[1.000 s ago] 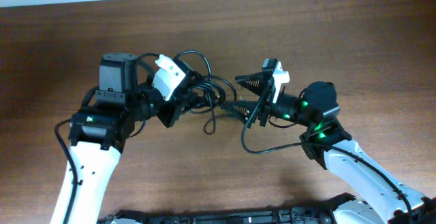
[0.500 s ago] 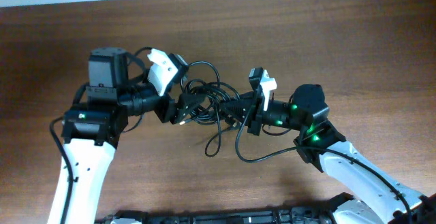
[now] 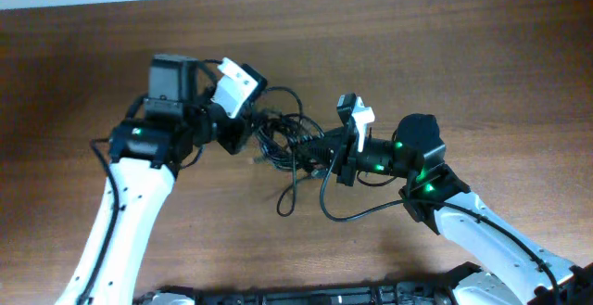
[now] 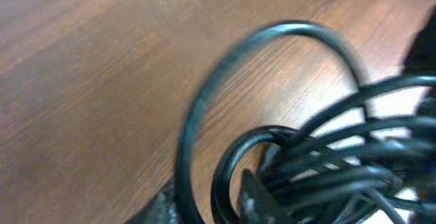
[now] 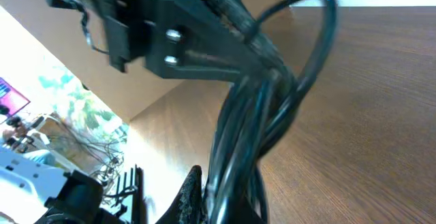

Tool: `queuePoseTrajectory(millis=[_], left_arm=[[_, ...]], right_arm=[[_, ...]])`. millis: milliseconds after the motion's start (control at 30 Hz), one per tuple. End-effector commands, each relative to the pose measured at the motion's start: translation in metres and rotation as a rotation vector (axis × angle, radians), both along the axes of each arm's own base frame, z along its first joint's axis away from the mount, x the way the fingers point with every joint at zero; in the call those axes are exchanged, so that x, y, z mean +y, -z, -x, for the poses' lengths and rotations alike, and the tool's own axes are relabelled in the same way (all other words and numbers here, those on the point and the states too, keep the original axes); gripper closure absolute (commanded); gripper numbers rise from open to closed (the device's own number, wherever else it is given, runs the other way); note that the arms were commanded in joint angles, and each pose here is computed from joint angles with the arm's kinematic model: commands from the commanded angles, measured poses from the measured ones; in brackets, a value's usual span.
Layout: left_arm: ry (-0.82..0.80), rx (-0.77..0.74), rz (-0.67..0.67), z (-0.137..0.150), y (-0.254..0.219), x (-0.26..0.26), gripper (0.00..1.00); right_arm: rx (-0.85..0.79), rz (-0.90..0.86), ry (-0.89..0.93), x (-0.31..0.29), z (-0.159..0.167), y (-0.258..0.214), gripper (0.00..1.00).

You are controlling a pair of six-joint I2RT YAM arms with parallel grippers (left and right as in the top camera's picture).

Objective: Untangle cables

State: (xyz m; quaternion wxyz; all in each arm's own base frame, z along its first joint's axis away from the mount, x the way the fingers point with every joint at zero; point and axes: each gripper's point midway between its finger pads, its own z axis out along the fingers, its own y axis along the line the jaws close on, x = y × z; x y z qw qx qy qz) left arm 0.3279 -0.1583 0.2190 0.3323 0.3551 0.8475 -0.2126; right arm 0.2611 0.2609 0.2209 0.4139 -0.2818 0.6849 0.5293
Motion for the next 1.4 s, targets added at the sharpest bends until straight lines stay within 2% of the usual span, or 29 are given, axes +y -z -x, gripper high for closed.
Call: queuePoseTrajectory(millis=[0, 67, 167, 200, 233, 267, 300, 333, 367, 400, 433, 500, 533, 567, 600, 633, 667, 700, 733, 767, 833, 1000, 1033, 1067, 1167, 1367], left_arm=[[-0.272, 0.048, -0.117, -0.026, 0.017, 0.034, 0.98], [-0.372, 0.074, -0.136, -0.032, 0.023, 0.045, 1.00], [-0.605, 0.095, -0.148, -0.044, 0.026, 0.069, 1.00], [-0.593, 0.094, -0.140, -0.044, 0.026, 0.067, 1.00], [-0.526, 0.097, -0.123, -0.041, 0.025, 0.058, 0.96], [-0.434, 0.097, -0.097, -0.037, 0.023, 0.045, 0.83], [-0.429, 0.094, -0.086, -0.038, 0.022, 0.043, 0.96], [-0.600, 0.102, -0.100, -0.046, 0.023, 0.067, 1.00], [-0.901, 0.101, -0.111, -0.055, 0.021, 0.113, 1.00], [-1.140, 0.120, -0.029, -0.058, 0.016, 0.150, 1.00], [-1.299, 0.182, 0.121, -0.057, 0.012, 0.174, 1.00], [-1.455, 0.373, 0.444, -0.055, 0.012, 0.194, 1.00], [-1.458, 0.419, 0.511, -0.055, 0.010, 0.196, 0.98], [-1.455, 0.441, 0.537, -0.053, 0.010, 0.200, 0.85], [-1.448, 0.457, 0.509, -0.048, 0.014, 0.199, 0.64], [-1.387, 0.459, 0.469, -0.046, 0.016, 0.192, 0.49], [-1.260, 0.447, 0.435, -0.046, 0.014, 0.179, 0.34], [-1.146, 0.423, 0.405, -0.047, 0.011, 0.167, 0.29], [-0.917, 0.364, 0.350, -0.046, 0.005, 0.144, 0.11], [-0.758, 0.328, 0.328, -0.043, 0.000, 0.125, 0.06], [-0.510, 0.272, 0.309, -0.034, -0.007, 0.091, 0.04], [-0.377, 0.200, 0.237, -0.031, -0.007, 0.070, 0.07], [-0.409, 0.169, 0.199, -0.037, -0.005, 0.078, 0.01], [-0.447, 0.101, 0.165, -0.050, -0.009, 0.087, 0.01], [-0.438, -0.025, 0.192, -0.070, -0.029, 0.088, 0.01], [-0.508, -0.004, 0.270, -0.077, -0.038, 0.088, 0.01]], right_arm=[[-0.065, -0.043, -0.130, 0.007, 0.020, -0.017, 0.96], [-0.078, -0.053, -0.159, 0.007, 0.025, -0.020, 0.96], [-0.078, -0.053, -0.161, 0.007, 0.026, -0.020, 0.96], [-0.078, -0.052, -0.152, 0.007, 0.024, -0.020, 0.96], [-0.079, -0.050, -0.138, 0.007, 0.022, -0.020, 0.96], [-0.080, -0.049, -0.120, 0.006, 0.018, -0.020, 0.96], [-0.080, -0.049, -0.118, 0.006, 0.018, -0.020, 0.96], [-0.078, -0.048, -0.120, 0.006, 0.019, -0.020, 0.96], [-0.071, -0.045, -0.121, 0.006, 0.019, -0.018, 0.96], [-0.050, -0.037, -0.120, 0.006, 0.019, -0.015, 0.96], [-0.029, -0.029, -0.119, 0.006, 0.019, -0.011, 0.96], [-0.012, -0.020, -0.116, 0.006, 0.019, -0.007, 0.96], [-0.014, -0.021, -0.115, 0.006, 0.019, -0.007, 0.96], [-0.013, -0.020, -0.115, 0.006, 0.019, -0.007, 0.96], [-0.013, -0.020, -0.115, 0.006, 0.019, -0.007, 0.96], [-0.013, -0.019, -0.107, 0.005, 0.018, -0.007, 0.96], [-0.014, -0.018, -0.095, 0.005, 0.015, -0.007, 0.96], [-0.015, -0.017, -0.089, 0.005, 0.014, -0.007, 0.96], [-0.015, -0.017, -0.089, 0.005, 0.014, -0.007, 0.96], [-0.015, -0.017, -0.089, 0.005, 0.014, -0.007, 0.96], [-0.015, -0.016, -0.085, 0.005, 0.014, -0.007, 0.96], [-0.015, -0.017, -0.086, 0.005, 0.014, -0.007, 0.96], [-0.015, -0.017, -0.086, 0.005, 0.014, -0.007, 0.96], [-0.014, -0.017, -0.086, 0.005, 0.014, -0.007, 0.96], [-0.010, -0.018, -0.090, 0.005, 0.015, -0.007, 0.96], [0.012, -0.026, -0.087, 0.005, 0.014, -0.008, 0.96]])
